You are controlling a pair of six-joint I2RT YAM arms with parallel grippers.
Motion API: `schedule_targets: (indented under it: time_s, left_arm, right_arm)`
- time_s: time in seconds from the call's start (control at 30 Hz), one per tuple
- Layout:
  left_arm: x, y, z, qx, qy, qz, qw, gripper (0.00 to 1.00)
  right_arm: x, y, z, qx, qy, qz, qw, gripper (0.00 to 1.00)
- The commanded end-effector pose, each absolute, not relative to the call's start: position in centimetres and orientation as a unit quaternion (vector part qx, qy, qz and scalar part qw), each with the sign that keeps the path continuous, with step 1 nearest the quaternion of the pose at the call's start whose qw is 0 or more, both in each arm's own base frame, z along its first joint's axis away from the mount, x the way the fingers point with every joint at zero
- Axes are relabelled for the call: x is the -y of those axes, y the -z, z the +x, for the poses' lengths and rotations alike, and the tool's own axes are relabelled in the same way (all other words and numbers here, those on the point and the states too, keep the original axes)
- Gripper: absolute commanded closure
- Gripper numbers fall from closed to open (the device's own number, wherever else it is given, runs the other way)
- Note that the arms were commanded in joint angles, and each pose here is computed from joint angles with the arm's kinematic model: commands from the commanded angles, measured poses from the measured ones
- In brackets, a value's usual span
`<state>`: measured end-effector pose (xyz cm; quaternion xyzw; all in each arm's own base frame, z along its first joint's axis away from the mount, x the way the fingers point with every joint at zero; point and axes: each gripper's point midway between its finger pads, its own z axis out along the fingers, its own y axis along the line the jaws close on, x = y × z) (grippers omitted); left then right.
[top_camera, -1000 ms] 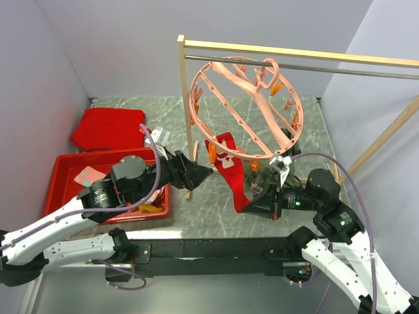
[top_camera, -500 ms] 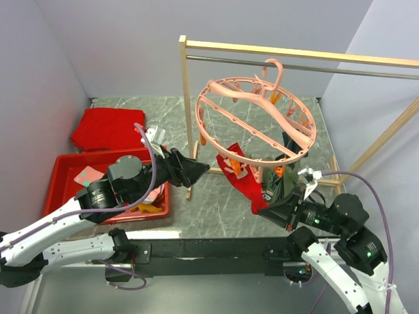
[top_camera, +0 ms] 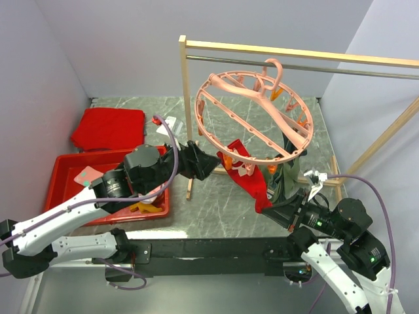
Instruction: Remove the socks clipped to the hanger
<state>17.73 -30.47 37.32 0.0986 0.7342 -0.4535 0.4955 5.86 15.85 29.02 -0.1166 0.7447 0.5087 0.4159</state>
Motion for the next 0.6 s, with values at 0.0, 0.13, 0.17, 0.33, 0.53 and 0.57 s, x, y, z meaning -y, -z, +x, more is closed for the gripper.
schedule_targets:
  time_s: [0.0, 0.13, 0.17, 0.33, 0.53, 0.57]
  left_arm:
    - [29.8, -41.0, 19.3, -0.695, 0.475, 0.047, 0.537, 0.25]
    - [29.5, -41.1, 20.7, -0.694, 0.488, 0.005, 0.529, 0.31]
    - [29.7, -40.8, 20.6, -0.694, 0.496, 0.009, 0.521, 0.32]
    - [30.2, -41.1, 20.7, -0.674, 0.537, 0.015, 0.506, 0.33]
    - [31.4, -41.9, 19.9, -0.658, 0.564, 0.043, 0.497, 0.33]
    - [31.6, -42.2, 19.8, -0.651, 0.571, 0.047, 0.498, 0.34]
  right_arm:
    - [-15.7, -31.0, 5.7, -0.725, -0.517, -0.121, 0.439, 1.0]
    - [-15.9, -31.0, 5.7, -0.724, -0.52, -0.124, 0.436, 1.0]
    - [-15.9, -31.1, 5.7, -0.723, -0.521, -0.126, 0.437, 1.0]
    - [-16.2, -31.1, 5.7, -0.721, -0.524, -0.136, 0.432, 1.0]
    - [-16.3, -31.0, 5.7, -0.723, -0.523, -0.14, 0.43, 1.0]
    - [-16.4, -31.0, 5.7, -0.722, -0.523, -0.143, 0.429, 1.0]
